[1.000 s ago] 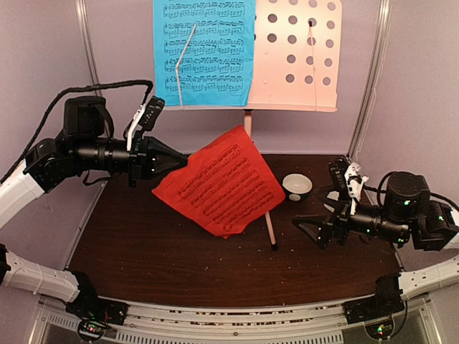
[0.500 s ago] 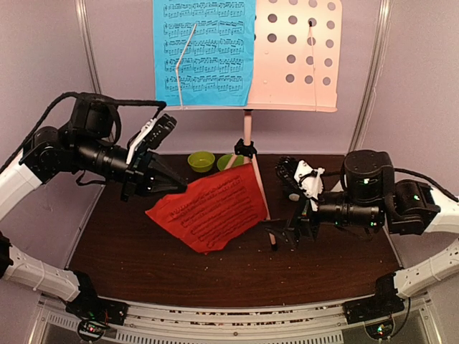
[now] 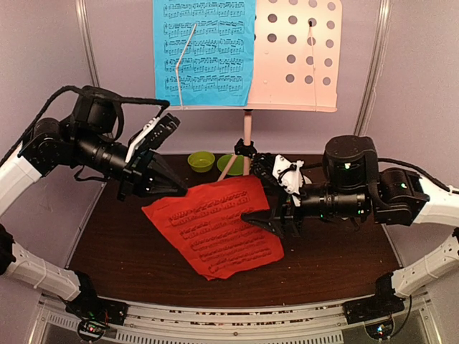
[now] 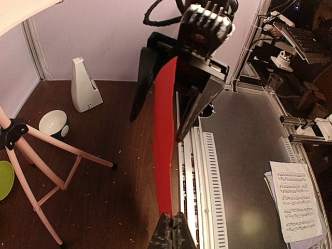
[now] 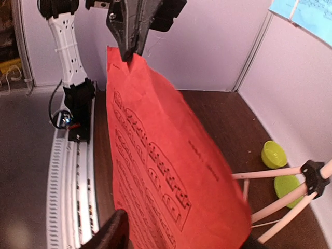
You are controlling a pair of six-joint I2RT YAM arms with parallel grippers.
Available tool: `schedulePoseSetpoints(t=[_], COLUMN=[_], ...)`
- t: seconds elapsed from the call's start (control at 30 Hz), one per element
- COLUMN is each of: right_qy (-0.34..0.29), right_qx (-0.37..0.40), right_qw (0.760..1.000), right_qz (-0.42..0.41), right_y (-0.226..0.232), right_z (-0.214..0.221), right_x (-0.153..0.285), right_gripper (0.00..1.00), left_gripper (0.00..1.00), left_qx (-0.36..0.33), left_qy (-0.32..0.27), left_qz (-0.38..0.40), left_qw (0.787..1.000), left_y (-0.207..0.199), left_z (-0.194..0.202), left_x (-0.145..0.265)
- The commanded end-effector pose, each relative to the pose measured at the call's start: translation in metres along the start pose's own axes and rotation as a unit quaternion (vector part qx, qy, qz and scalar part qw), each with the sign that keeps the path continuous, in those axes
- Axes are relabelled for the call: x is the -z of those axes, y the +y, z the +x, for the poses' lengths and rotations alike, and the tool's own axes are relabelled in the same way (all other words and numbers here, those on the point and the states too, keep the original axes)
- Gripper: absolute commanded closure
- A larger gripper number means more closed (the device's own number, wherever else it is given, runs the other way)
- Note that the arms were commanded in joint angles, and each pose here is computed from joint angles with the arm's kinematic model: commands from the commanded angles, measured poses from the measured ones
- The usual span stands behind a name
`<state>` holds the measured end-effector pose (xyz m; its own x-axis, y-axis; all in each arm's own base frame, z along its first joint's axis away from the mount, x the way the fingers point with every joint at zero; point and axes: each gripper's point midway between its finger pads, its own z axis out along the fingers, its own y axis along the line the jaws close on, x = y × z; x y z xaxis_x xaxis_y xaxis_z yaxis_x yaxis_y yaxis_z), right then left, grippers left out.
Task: Set up the instrument practice props
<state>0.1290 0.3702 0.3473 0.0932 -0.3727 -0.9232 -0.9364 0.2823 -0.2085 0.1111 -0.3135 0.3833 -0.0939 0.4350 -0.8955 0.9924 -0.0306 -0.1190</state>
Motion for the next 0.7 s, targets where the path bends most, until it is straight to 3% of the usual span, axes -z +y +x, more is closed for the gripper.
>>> schedulePoseSetpoints(t=[0.0,0.17,0.23,0.33,0.4,0.5,0.67], right_qy=[-0.025,-0.03,-0.038,-0.059,-0.074,-0.106,-0.151], right_qx=[-0.003,-0.011,-0.022,-0.039,-0.05,-0.068,-0.101], right_qw=[0.999,0.999,0.999,0.997,0.996,0.992,0.983], right_qz=[-0.024,-0.03,-0.028,-0.028,-0.027,-0.025,-0.017], right_y=[0.005,0.007,0.005,0.002,-0.001,-0.006,-0.017], right_z=[-0.019,-0.023,-0.028,-0.038,-0.045,-0.058,-0.079], right_x=[0.0,0.003,0.009,0.022,0.033,0.051,0.08], right_gripper=[0.53,1.0,1.0,1.0,1.0,1.0,1.0], left_gripper=[1.0,1.0,0.96,0.52,0.36,0.29,0.2], left_qx=[-0.026,-0.034,-0.043,-0.055,-0.049,-0.064,-0.066], left_qy=[-0.016,-0.027,-0.042,-0.091,-0.132,-0.153,-0.172], left_qz=[0.004,-0.028,-0.069,-0.142,-0.17,-0.194,-0.167], left_qw=[1.0,0.999,0.996,0.984,0.975,0.967,0.969], left_y=[-0.003,0.007,0.017,0.032,0.038,0.039,0.031], left_z=[-0.014,-0.021,-0.025,-0.035,-0.038,-0.038,-0.038], left_x=[0.003,0.006,0.012,0.037,0.054,0.067,0.061])
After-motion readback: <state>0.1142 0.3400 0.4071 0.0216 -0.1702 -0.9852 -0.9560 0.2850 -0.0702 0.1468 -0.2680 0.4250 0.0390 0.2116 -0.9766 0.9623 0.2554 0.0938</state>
